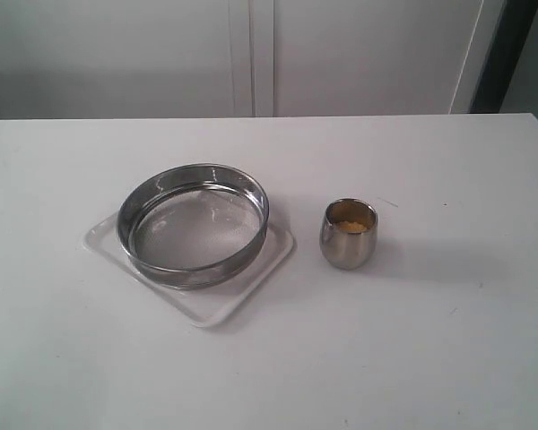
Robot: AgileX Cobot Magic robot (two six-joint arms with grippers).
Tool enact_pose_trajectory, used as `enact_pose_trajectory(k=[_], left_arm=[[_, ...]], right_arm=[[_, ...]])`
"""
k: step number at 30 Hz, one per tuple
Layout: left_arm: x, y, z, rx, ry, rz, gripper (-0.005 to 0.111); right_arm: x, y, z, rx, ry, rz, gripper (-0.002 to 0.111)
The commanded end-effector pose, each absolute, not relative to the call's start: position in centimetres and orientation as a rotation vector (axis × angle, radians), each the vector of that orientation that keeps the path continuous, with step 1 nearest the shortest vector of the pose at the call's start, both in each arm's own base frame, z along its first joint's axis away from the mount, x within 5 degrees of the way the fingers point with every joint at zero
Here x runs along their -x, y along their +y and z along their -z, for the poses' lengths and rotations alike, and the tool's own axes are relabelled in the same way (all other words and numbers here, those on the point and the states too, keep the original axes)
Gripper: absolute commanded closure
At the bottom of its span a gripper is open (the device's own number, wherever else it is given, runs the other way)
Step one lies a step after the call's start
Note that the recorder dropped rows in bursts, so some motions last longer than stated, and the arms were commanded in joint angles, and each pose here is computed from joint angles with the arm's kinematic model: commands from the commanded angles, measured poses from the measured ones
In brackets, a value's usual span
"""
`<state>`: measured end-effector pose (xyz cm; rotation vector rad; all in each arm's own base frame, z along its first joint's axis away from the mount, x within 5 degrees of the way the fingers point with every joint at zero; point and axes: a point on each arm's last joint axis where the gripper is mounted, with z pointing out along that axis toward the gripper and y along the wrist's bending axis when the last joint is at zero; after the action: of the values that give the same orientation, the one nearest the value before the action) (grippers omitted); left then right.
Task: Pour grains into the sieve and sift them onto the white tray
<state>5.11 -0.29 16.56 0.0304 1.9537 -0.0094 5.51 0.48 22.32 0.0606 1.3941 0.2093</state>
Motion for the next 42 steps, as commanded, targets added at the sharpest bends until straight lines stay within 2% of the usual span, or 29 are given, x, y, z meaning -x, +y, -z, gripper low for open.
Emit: enact_pose_trajectory(k=[1, 13, 18, 21, 24, 28, 32, 37, 42], left_arm=[[-5.1, -0.3, -16.5, -0.026, 1.953, 0.02, 0.107], [-5.1, -0.3, -16.5, -0.026, 1.953, 0.02, 0.107], [-5.1, -0.3, -16.5, -0.026, 1.953, 0.02, 0.107], [-5.1, -0.3, -16.5, -0.026, 1.953, 0.02, 0.107], [-5.1, -0.3, -16.5, -0.026, 1.953, 0.02, 0.107], [-5.1, -0.3, -16.5, -0.026, 1.953, 0.02, 0.107], [-5.1, -0.3, -16.5, -0.026, 1.953, 0.02, 0.107], [-5.1, -0.3, -16.5, -0.026, 1.953, 0.02, 0.107], [-5.1, -0.3, -16.5, -0.026, 1.953, 0.02, 0.107]], right_arm=[[-5.4, 0.5, -22.3, -0.041, 1.374, -0.196, 0.108], [-5.4, 0.5, -22.5, 0.041, 1.368, -0.096, 0.108], [-4.9, 0.5, -25.9, 0.089, 1.3, -0.037, 0.108], [-5.5, 0.5, -29.2, 0.097, 1.289, -0.028, 0.108], [-7.7, 0.7, -32.0, 0.1, 1.341, -0.028, 0.108], [-11.2, 1.1, -32.8, 0.11, 1.361, -0.048, 0.108], [-14.4, 1.5, -31.2, 0.105, 1.465, -0.073, 0.108], [-18.9, 2.3, -24.7, 0.095, 1.535, -0.165, 0.108], [-21.2, 2.7, -19.8, 0.108, 1.584, -0.201, 0.108]])
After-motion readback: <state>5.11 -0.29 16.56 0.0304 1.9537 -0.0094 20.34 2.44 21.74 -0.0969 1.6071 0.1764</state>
